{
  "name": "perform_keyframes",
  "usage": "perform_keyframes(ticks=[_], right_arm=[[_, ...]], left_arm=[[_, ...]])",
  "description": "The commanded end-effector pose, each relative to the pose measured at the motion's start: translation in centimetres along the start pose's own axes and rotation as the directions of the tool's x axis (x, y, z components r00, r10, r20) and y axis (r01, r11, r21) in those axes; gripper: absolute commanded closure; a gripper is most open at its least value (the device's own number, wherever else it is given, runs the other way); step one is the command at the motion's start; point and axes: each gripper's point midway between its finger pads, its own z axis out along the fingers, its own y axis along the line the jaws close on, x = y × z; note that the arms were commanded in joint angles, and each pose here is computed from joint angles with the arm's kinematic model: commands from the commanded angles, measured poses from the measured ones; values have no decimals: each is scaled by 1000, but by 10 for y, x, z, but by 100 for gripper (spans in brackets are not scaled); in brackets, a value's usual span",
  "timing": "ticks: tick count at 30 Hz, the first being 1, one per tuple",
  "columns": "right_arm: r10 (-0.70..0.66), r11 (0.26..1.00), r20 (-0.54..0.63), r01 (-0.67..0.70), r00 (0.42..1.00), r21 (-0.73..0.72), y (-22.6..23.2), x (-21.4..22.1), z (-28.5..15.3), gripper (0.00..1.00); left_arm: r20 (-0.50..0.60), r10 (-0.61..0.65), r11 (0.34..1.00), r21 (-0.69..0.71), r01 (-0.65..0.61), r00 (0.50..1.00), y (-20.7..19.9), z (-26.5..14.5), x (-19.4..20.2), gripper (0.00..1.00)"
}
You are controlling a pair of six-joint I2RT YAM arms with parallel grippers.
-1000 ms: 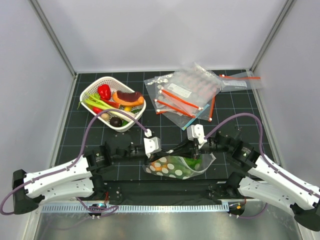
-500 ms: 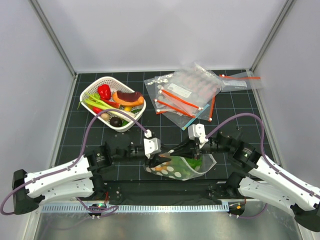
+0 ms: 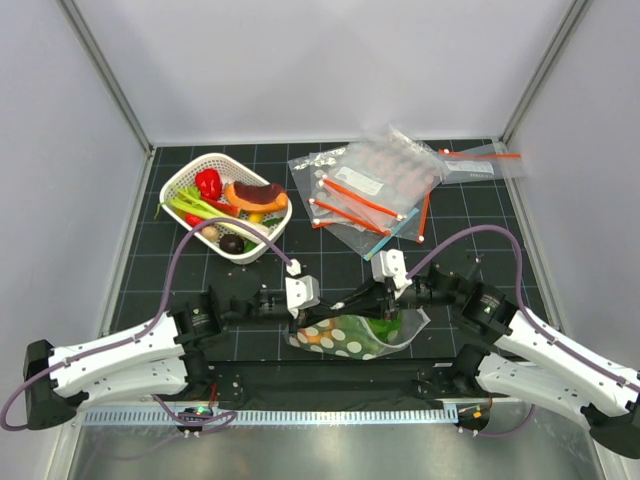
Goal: Place the food in the zip-top bag and seal the zipper
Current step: Zip the zipper food storage bag at the center of the board.
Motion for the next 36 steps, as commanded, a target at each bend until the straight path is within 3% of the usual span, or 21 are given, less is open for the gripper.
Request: perform_keyframes(ticks=[1,3,4,6,8,11,12,13,14,18,29,32,35,36], right_arm=[[-31,999,28,31,999,10,-2,-13,0,99],[-31,999,28,31,999,12,-2,-13,0,99],[-32,999,29,32,999,13,-2,-13,0,99],[-34,999,31,34,999,17,-2,-13,-1,99],[-33,999,30,33,999,13,-1,-13,-1,99],[-29,999,25,29,999,13,-2,-11,0,99],[-28,1000,25,28,999,11,-2,-11,1,99],[-31,999,27,31,999,15,-2,-12,0,99],[-31,999,27,31,999,16,-2,-12,0,99],[-39,999,28,38,999,35,-4,-12,-2,99],[-17,997,-9,18,1000,79,-14,-2,0,99],[-14,994,-17,16,1000,107,-19,-1,-1,99],[-3,990,-30,8,1000,140,-25,3,-1,99],[-2,988,-33,7,999,152,-27,3,-2,99]], left_arm=[[143,25,999,-29,-21,989,2,-9,-38,100],[142,26,999,-26,-22,990,2,-8,-38,94],[136,24,1000,-23,-21,990,2,-7,-36,81],[136,23,1000,-1,-23,990,-2,-5,-37,68],[128,20,1000,9,-21,992,-2,-2,-35,63],[121,18,1000,23,-21,992,-4,0,-34,70],[120,16,999,32,-20,993,-5,1,-34,78],[122,18,999,37,-22,992,-6,1,-35,95],[121,17,999,38,-22,993,-6,1,-35,100],[166,1,1000,18,-4,986,-6,-8,-43,100],[264,-4,976,-209,61,965,26,-40,-57,100],[318,2,932,-345,113,948,48,-59,-61,100],[387,8,824,-525,213,922,79,-91,-60,100],[393,9,740,-621,258,920,96,-106,-50,100]])
